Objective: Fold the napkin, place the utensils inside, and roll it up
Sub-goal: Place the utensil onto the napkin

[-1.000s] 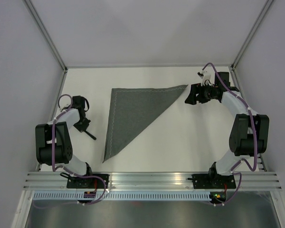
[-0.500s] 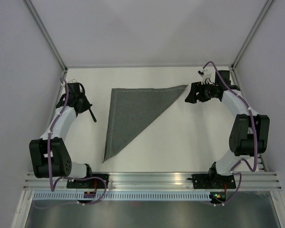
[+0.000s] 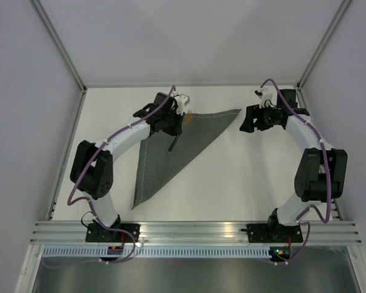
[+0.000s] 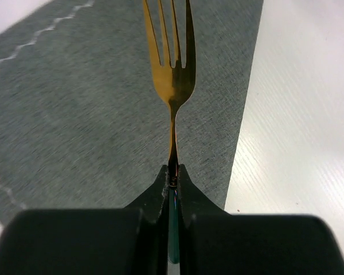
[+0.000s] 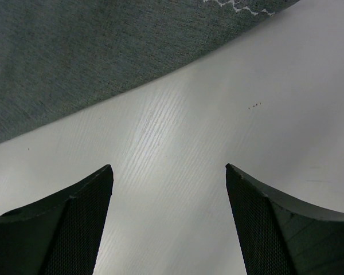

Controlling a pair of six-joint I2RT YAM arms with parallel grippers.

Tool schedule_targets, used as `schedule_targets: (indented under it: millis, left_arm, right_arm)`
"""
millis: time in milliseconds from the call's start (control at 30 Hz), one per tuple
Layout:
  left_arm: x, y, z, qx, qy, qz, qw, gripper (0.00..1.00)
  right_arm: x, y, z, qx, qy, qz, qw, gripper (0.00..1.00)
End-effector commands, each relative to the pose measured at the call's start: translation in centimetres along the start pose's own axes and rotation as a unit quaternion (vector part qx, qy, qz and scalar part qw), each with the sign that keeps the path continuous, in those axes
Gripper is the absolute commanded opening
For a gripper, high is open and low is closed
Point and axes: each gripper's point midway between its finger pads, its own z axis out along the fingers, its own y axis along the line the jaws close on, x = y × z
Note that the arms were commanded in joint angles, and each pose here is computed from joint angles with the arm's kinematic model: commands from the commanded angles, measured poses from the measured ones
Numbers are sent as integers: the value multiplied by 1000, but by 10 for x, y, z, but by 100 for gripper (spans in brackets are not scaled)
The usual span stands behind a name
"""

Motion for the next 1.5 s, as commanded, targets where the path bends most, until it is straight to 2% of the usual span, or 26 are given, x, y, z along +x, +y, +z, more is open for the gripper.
schedule_targets:
  millis: [0,167,367,600,1167,1467]
  left_arm:
    - [-2,-27,16,68,20,73,995,2]
    - [26,-54,49,97,76,126,984,2]
    - [53,-67,63,122,117,117,979,2]
    - [74,-66,76,115,148,105,977,2]
    - [86,-60,86,92,161,81,979,2]
    - [70,-48,83,51,134,82,986,2]
  right_arm:
    - [-16,-1,-19,25,-20,-31,999,85]
    - [-20,-1,-21,29,-26,-32,999,85]
    - [-19,-1,-18,24,-24,-26,999,85]
    - [-16,-1,-13,14,-21,-17,1000,85]
    - [-9,1,-12,11,-16,-19,1000,85]
    - [-7,3,-14,11,-15,-21,1000,85]
